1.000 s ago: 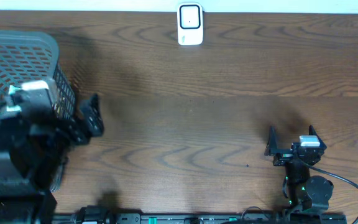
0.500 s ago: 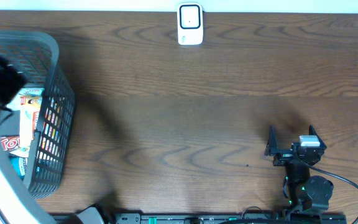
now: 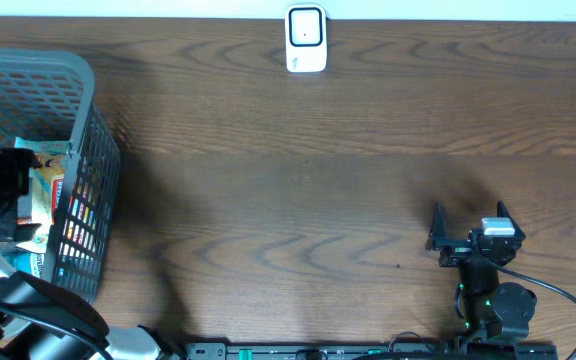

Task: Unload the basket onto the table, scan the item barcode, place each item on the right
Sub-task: 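Reach the left gripper into the grey basket and grasp the snack bag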

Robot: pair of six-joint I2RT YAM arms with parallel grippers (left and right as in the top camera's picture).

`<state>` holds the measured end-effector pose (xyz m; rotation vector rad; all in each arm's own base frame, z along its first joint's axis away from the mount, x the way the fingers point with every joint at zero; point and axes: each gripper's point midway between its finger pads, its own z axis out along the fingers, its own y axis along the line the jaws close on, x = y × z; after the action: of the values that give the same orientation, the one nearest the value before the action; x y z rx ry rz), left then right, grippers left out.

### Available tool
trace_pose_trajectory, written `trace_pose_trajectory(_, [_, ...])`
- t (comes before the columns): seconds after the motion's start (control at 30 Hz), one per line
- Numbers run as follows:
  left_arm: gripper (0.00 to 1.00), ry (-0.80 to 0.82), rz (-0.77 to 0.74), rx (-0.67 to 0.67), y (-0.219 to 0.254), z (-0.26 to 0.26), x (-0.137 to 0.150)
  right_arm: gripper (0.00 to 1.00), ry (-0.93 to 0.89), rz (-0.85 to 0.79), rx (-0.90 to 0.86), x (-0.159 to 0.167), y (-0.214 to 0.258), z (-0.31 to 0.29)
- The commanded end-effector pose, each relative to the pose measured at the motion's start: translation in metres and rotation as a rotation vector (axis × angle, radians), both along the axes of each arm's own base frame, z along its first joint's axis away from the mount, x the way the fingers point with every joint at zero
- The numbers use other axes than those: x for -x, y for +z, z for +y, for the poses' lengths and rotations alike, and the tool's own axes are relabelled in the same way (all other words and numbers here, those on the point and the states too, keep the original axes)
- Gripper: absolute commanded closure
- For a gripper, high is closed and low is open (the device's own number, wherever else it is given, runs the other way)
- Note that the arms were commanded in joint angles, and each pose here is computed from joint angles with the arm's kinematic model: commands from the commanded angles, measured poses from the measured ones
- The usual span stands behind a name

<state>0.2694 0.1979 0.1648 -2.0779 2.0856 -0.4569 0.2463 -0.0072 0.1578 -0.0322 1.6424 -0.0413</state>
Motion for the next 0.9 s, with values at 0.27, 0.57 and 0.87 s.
trace_pose_trajectory(0.27, [0.02,0.799,0.204,0.245,-0.039,-0.010,0.022,0.01,-0.006,-0.001,-0.013,0.000,0.000,-0.001])
trace_pose_trajectory(0.57, [0.02,0.884,0.178,0.021,-0.050,0.008,0.006,0.01,-0.006,-0.001,-0.013,0.000,0.000,-0.001])
trace_pose_trajectory(0.87, [0.02,0.880,0.281,-0.005,-0.083,-0.001,-0.001,0.01,-0.006,-0.001,-0.013,0.000,0.000,-0.001])
